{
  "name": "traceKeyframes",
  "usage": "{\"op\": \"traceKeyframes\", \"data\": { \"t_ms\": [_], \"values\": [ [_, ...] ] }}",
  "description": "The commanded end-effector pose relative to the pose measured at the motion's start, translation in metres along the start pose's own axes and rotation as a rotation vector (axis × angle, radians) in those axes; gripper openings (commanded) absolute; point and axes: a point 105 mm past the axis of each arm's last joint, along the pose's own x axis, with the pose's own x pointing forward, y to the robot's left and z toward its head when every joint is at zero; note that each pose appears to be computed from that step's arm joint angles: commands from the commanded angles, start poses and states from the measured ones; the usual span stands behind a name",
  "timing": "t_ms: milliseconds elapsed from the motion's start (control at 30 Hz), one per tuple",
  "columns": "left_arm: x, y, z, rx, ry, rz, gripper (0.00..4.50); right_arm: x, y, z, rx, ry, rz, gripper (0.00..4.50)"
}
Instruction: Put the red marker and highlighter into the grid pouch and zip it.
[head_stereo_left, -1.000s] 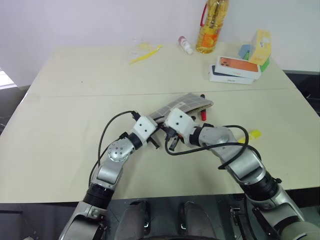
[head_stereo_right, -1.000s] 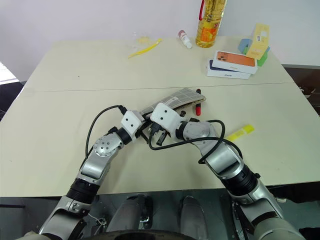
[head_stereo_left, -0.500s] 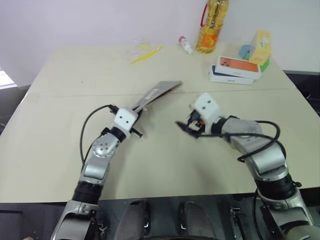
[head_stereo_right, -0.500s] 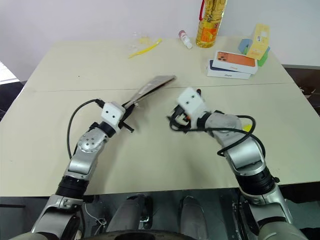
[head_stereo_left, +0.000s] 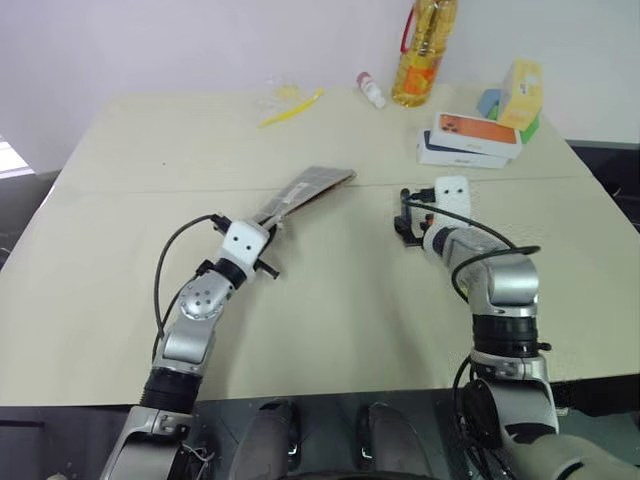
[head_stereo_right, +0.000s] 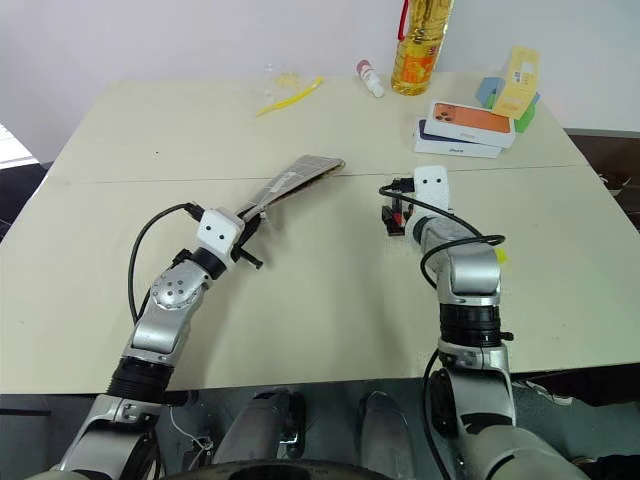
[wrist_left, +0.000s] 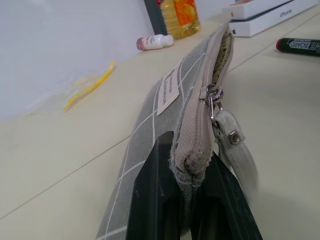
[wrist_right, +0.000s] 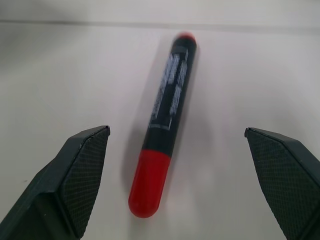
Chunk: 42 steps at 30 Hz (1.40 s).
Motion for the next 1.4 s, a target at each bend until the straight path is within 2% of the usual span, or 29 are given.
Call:
{"op": "traceKeyframes", "data": {
  "t_ms": [33, 233, 267, 500, 600, 800, 1400],
  "values": [
    [0.000, -0.003, 0.011, 0.017, -0.037, -0.006, 0.00, 0.000, -0.001, 0.010, 0.004, -0.037, 0.001, 3.80],
    [-0.001, -0.003, 0.010, 0.015, -0.032, -0.004, 0.00, 0.000, -0.003, 0.007, -0.012, -0.025, -0.007, 0.71],
    [-0.001, -0.002, 0.010, 0.008, -0.031, -0.002, 0.00, -0.002, -0.003, 0.008, -0.032, -0.033, -0.004, 0.35],
    [-0.007, -0.001, 0.016, -0.055, -0.070, -0.057, 0.00, -0.045, 0.010, 0.046, -0.545, -0.270, 0.146, 0.35],
    [-0.009, 0.002, 0.018, -0.070, -0.080, -0.063, 0.00, -0.065, 0.021, 0.050, -0.652, -0.332, 0.256, 0.35],
    [-0.007, 0.003, 0.023, -0.097, -0.115, -0.074, 0.00, -0.078, 0.037, 0.044, -0.687, -0.354, 0.352, 0.35],
    [-0.014, -0.011, 0.025, -0.084, -0.136, -0.166, 0.00, -0.078, 0.043, 0.031, -0.747, -0.311, 0.393, 0.35]
  ]
}}
